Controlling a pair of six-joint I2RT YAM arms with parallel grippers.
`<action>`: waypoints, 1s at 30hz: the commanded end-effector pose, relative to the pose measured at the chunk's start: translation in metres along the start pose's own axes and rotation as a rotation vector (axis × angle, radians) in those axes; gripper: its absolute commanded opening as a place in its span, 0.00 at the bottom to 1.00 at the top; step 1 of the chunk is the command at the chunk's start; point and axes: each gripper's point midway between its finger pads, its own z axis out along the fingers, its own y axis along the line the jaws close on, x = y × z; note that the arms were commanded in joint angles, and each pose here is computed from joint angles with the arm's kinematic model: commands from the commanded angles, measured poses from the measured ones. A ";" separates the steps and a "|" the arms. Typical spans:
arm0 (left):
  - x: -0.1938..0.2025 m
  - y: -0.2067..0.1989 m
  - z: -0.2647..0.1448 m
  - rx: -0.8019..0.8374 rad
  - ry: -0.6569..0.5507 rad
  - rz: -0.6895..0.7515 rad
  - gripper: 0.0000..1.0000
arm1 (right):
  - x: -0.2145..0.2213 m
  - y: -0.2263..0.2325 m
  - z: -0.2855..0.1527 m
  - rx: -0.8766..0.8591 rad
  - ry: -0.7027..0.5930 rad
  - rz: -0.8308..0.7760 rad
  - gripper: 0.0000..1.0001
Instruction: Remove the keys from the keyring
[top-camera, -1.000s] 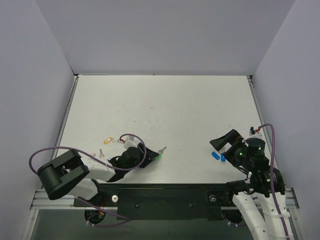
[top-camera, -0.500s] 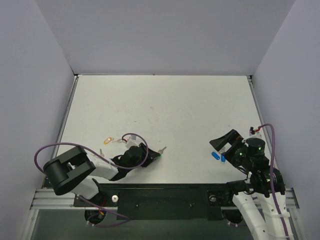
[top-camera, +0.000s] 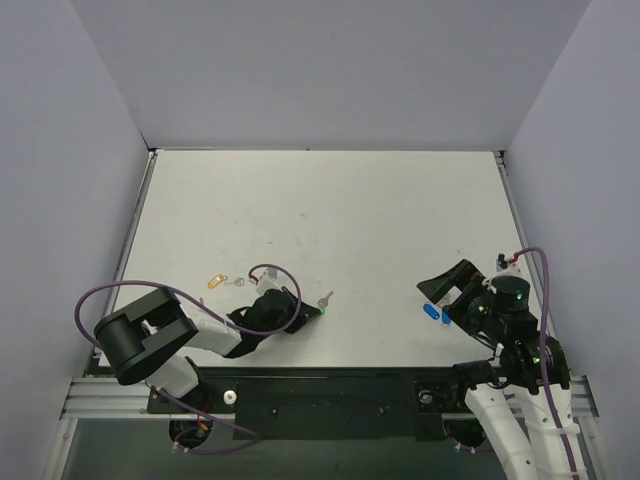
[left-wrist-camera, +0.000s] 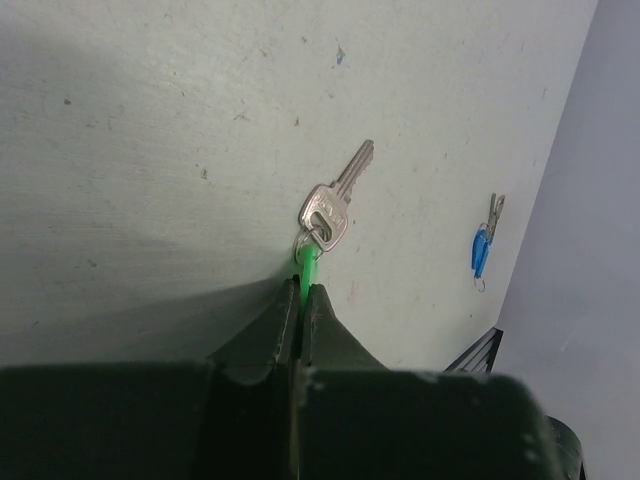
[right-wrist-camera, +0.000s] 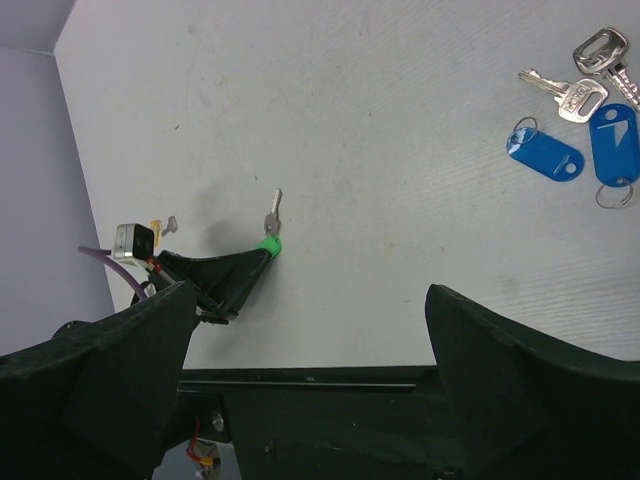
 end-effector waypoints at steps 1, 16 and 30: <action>0.003 -0.004 -0.005 -0.017 0.031 0.064 0.00 | 0.004 0.016 -0.006 -0.061 0.044 -0.028 0.93; -0.025 -0.101 -0.097 0.043 0.078 0.524 0.00 | 0.001 0.082 -0.029 -0.336 0.111 0.065 0.93; -0.044 -0.192 -0.182 0.210 0.059 0.390 0.00 | -0.034 0.182 -0.071 -0.758 -0.001 0.150 0.93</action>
